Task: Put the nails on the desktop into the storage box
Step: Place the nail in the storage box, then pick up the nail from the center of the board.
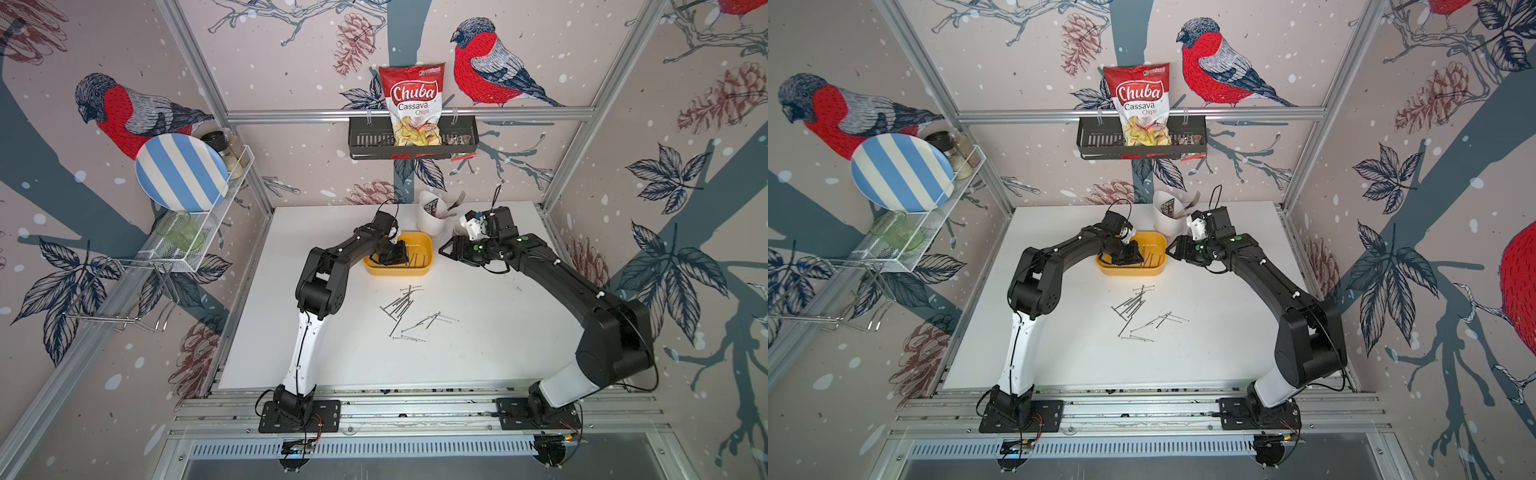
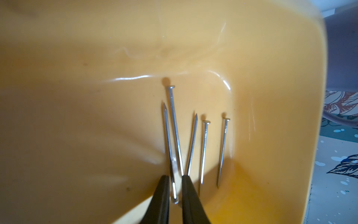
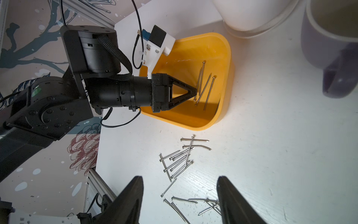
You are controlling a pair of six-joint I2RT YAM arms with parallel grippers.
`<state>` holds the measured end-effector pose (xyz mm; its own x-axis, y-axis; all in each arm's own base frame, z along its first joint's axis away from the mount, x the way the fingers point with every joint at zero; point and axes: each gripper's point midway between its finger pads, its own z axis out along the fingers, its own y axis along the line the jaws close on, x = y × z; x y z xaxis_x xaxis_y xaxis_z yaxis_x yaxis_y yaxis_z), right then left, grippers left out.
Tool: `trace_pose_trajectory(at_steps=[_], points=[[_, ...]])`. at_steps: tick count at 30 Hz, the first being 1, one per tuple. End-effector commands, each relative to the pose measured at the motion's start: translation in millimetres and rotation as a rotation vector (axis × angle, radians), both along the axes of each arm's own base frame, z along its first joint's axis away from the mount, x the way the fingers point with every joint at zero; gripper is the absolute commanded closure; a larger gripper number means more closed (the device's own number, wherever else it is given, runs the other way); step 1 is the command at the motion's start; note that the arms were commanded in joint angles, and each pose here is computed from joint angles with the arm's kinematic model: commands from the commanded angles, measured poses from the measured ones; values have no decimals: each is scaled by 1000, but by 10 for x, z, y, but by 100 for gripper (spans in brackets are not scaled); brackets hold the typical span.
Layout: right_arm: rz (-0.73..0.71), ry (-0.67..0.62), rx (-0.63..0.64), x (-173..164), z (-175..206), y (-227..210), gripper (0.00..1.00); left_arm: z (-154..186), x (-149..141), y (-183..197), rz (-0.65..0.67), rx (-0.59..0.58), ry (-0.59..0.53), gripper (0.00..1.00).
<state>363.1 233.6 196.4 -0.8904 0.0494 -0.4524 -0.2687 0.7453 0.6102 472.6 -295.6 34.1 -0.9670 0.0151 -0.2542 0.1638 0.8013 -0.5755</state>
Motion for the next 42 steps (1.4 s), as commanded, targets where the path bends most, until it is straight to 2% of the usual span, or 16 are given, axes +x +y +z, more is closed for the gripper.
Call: trace_pose_trajectory(at_steps=[1,10,17,23,28,32,37,42], points=[[-3,-25,7,25,49,9,35,2,-31,20,4,11,17,80],[13,-24,-18,-20,-12,51,35,231,-43,66,13,-6,-6,79],[84,1,-160,-156,-356,116,35,712,-107,141,28,-88,-67,77],[146,24,-339,-304,-688,4,36,936,-305,360,63,-106,-94,76],[284,31,-541,-585,-1018,38,36,920,-515,520,100,-122,-85,75],[372,44,-625,-819,-1246,117,38,849,-707,543,117,-147,-66,75],[403,56,-707,-948,-1440,98,39,791,-877,559,118,-140,-59,75],[369,75,-765,-958,-1552,-54,45,772,-934,532,105,-133,-54,75]])
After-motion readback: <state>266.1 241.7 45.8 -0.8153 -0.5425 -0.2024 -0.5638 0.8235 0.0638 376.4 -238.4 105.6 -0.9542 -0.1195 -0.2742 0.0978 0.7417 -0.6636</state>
